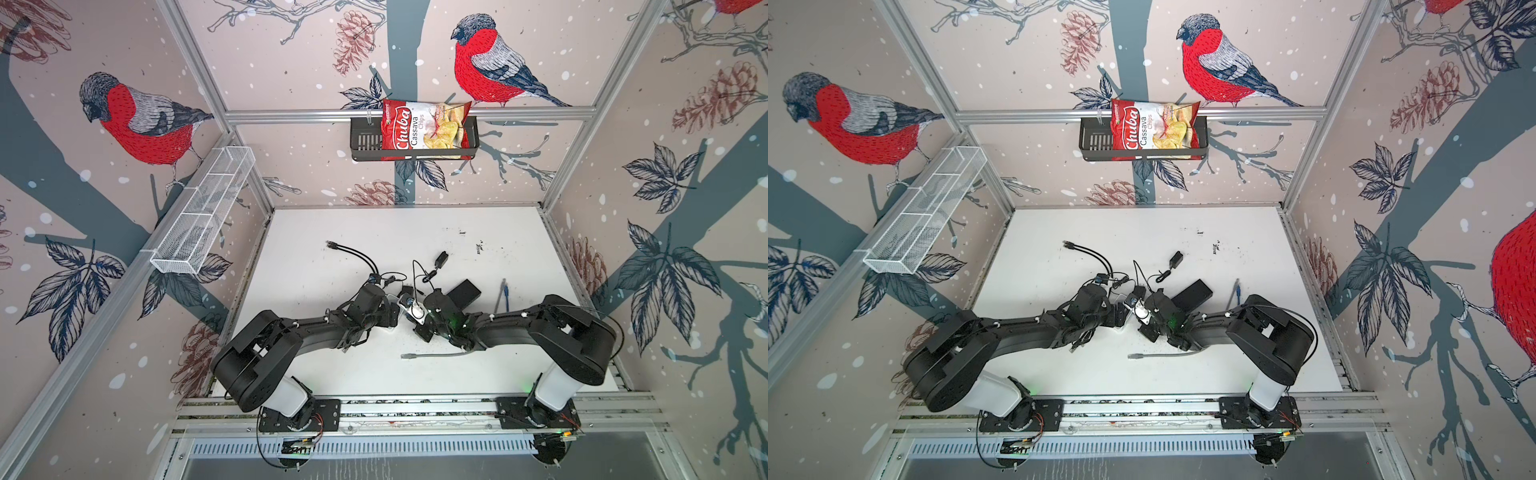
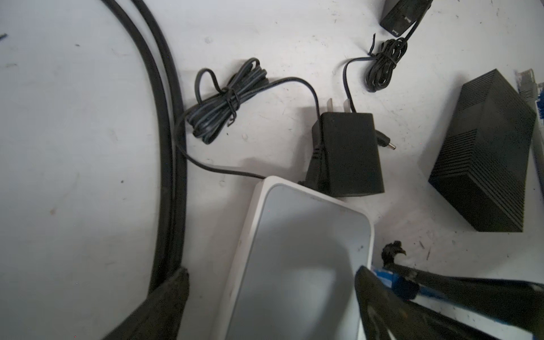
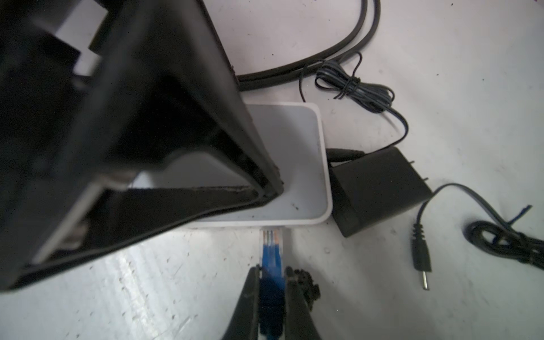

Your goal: Insert the plug into the switch port

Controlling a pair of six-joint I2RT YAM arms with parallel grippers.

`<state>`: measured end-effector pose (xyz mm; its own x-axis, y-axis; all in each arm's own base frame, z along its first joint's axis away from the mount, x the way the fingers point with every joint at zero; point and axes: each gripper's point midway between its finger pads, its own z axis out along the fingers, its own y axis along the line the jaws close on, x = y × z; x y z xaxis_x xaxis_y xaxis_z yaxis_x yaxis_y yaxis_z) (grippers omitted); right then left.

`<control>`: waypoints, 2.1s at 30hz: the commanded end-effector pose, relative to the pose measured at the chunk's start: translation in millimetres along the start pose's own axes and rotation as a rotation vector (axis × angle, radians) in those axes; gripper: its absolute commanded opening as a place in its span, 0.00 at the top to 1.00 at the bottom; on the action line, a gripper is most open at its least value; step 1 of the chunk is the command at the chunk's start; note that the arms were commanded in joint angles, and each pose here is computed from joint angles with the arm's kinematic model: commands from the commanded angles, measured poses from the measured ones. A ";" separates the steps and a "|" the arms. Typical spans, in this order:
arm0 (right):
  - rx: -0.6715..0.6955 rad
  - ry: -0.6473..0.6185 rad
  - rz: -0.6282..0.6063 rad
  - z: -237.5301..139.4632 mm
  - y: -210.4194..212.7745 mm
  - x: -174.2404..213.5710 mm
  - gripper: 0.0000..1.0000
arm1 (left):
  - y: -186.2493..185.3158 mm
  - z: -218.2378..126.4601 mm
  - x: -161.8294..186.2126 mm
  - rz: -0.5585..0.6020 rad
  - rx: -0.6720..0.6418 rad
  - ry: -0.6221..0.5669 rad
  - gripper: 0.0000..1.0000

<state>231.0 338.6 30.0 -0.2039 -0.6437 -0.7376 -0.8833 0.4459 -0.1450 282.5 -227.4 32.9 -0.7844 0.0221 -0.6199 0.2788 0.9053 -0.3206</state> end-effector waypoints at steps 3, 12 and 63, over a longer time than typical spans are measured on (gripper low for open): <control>0.000 -0.042 0.020 2.3 0.5 -13.2 0.99 | -11.4 2.8 -6.7 0.008 0.055 -0.017 0.14; 0.005 -0.059 0.022 5.5 3.4 -19.7 0.99 | -14.8 5.2 -3.2 -0.002 0.079 -0.004 0.15; 0.042 -0.032 0.001 12.4 2.9 -9.5 1.00 | 23.4 -13.8 -24.9 -0.040 -0.119 -0.119 0.31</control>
<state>233.1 351.7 26.6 -0.1994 -0.6241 -0.7555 -0.8679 0.4704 -0.1596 299.9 -200.4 53.7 -0.7081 -0.0594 -0.7036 0.1820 0.9474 -0.2632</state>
